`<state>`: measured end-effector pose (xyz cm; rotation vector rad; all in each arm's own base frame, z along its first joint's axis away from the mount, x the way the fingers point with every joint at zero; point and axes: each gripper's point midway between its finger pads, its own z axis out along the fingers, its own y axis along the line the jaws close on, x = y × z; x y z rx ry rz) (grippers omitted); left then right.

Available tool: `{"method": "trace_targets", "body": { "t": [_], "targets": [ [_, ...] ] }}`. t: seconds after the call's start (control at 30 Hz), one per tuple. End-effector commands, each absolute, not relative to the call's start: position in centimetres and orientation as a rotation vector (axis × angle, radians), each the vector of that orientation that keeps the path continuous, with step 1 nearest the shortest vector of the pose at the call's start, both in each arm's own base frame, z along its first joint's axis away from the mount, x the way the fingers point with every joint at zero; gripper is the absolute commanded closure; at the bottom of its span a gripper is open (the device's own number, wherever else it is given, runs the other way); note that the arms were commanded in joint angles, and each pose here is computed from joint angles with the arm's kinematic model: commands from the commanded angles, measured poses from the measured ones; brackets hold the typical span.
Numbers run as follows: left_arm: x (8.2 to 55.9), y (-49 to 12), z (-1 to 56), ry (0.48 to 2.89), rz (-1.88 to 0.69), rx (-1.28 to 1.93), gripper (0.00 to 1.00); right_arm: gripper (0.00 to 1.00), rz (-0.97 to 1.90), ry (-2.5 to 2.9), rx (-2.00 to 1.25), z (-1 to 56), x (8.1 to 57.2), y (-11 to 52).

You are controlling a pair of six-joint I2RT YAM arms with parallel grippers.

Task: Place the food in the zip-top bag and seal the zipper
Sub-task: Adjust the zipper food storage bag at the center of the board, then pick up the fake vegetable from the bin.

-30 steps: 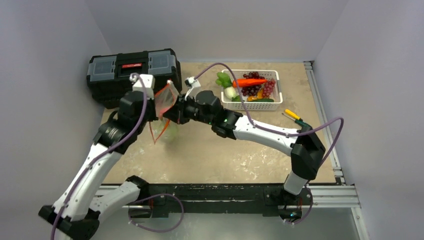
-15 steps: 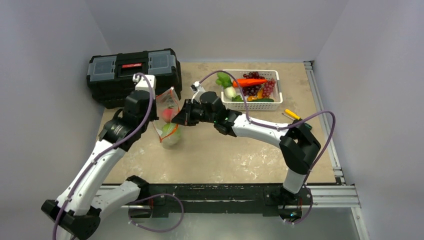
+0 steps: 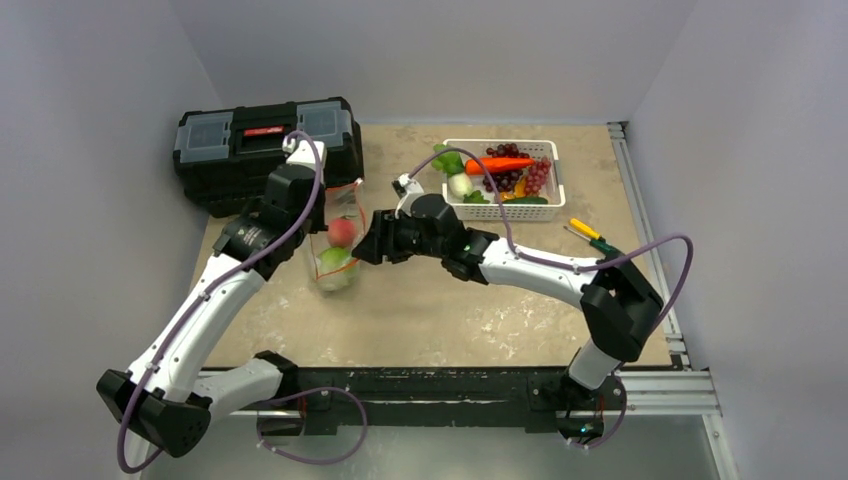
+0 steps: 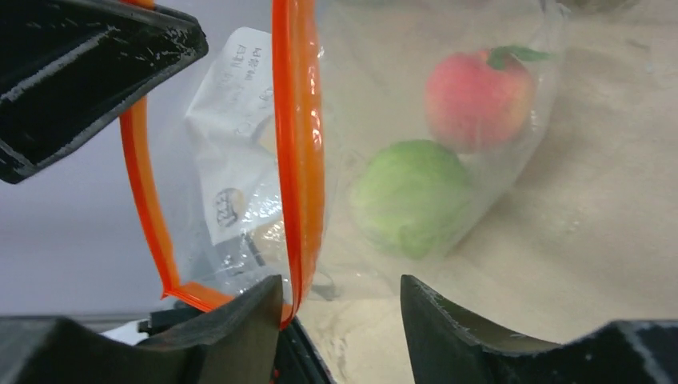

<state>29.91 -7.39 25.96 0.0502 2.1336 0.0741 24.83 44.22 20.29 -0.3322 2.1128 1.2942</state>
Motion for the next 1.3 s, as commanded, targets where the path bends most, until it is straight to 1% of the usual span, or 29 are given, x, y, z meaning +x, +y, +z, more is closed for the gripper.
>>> {"method": "trace_targets", "body": {
  "t": [0.0,0.03,0.13,0.27,0.43,0.57,0.83,0.93,1.07,1.2,1.27],
  "targets": [
    [30.5,-8.1,26.7,2.119,0.03,0.057,1.0,0.39,1.107,1.967,-0.375,24.3,26.3,41.4],
    [30.5,-8.3,26.5,2.123,0.022,0.066,1.0,0.35,1.079,1.941,-0.392,25.1,26.3,40.7],
    [30.7,-8.6,26.2,2.132,0.013,0.082,1.0,0.31,0.962,1.89,-0.382,27.3,27.2,38.4],
    [30.8,-8.6,26.1,2.135,0.02,0.086,1.0,0.3,0.845,1.881,-0.354,28.9,28.9,35.6],
    [30.8,-8.5,26.0,2.137,0.024,0.086,1.0,0.28,0.691,1.842,-0.213,30.1,32.5,30.2],
    [30.8,-8.6,26.0,2.139,0.019,0.089,1.0,0.25,0.482,1.848,-0.067,28.6,35.8,24.6],
    [30.6,-8.7,26.5,2.128,0.008,0.092,1.0,0.27,0.207,1.934,0.297,23.4,42.6,14.3],
    [30.6,-8.7,26.6,2.127,0.003,0.093,1.0,0.27,0.218,1.981,0.418,20.7,44.8,12.3],
    [30.5,-9.0,26.7,2.127,-0.013,0.1,1.0,0.29,0.338,2.104,0.558,16.7,47.6,11.9],
    [30.4,-9.0,26.9,2.119,-0.02,0.097,1.0,0.34,0.519,2.084,0.688,15.7,50.2,12.7],
    [30.5,-9.2,27.0,2.116,-0.032,0.101,1.0,0.35,0.603,2.054,0.711,15.9,51.7,13.8]
  ]
}}
